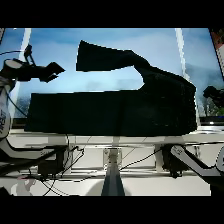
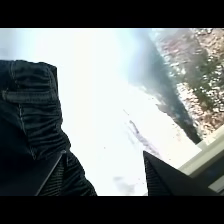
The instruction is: Fold the clothes and pants, and hang the long-sleeved shirts on hangers.
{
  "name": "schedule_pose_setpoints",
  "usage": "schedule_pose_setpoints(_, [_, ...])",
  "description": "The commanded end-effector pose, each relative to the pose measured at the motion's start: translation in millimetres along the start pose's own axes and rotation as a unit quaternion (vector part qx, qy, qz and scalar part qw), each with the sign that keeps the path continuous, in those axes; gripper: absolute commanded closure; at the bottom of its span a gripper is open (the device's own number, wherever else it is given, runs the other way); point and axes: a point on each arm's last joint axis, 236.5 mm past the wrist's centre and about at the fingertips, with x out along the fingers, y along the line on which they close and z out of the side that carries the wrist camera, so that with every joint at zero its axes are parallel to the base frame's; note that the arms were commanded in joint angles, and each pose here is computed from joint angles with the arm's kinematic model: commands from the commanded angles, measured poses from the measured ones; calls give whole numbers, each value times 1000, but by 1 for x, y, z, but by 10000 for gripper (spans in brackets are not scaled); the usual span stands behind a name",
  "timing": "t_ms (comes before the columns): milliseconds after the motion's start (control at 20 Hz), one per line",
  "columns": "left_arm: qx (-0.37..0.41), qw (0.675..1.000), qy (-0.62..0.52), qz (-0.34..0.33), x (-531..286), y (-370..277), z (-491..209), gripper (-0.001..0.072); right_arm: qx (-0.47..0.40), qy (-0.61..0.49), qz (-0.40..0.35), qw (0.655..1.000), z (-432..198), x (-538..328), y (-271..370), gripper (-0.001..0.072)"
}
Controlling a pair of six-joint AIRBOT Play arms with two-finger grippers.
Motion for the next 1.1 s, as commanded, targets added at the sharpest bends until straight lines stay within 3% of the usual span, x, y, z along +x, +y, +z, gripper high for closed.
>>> schedule_pose_setpoints(0, [-20,1000,-3,-6,52,-21,10,72,17,-31,2,999,15,3,-3,165])
schedule_pose_setpoints(550, [-40,999,7,-8,113,-8,11,78,17,-60,1,998,29,2,-3,165])
schedule_pose_setpoints(600, [-38,999,8,-8,115,-11,10,165,16,-60,1,998,29,2,-3,165])
schedule_pose_setpoints(650, [-34,999,11,-10,116,-14,8,300,16,-60,1,998,29,2,-3,165])
schedule_pose_setpoints(800, [-4,1000,18,-14,121,-26,0,528,16,-59,1,998,29,2,-3,166])
schedule_pose_setpoints(850, [6,1000,19,-15,122,-29,-1,653,17,-59,1,998,28,2,-3,165])
schedule_pose_setpoints(1050, [18,999,2,-35,104,-47,19,681,16,-57,1,998,28,2,-3,165])
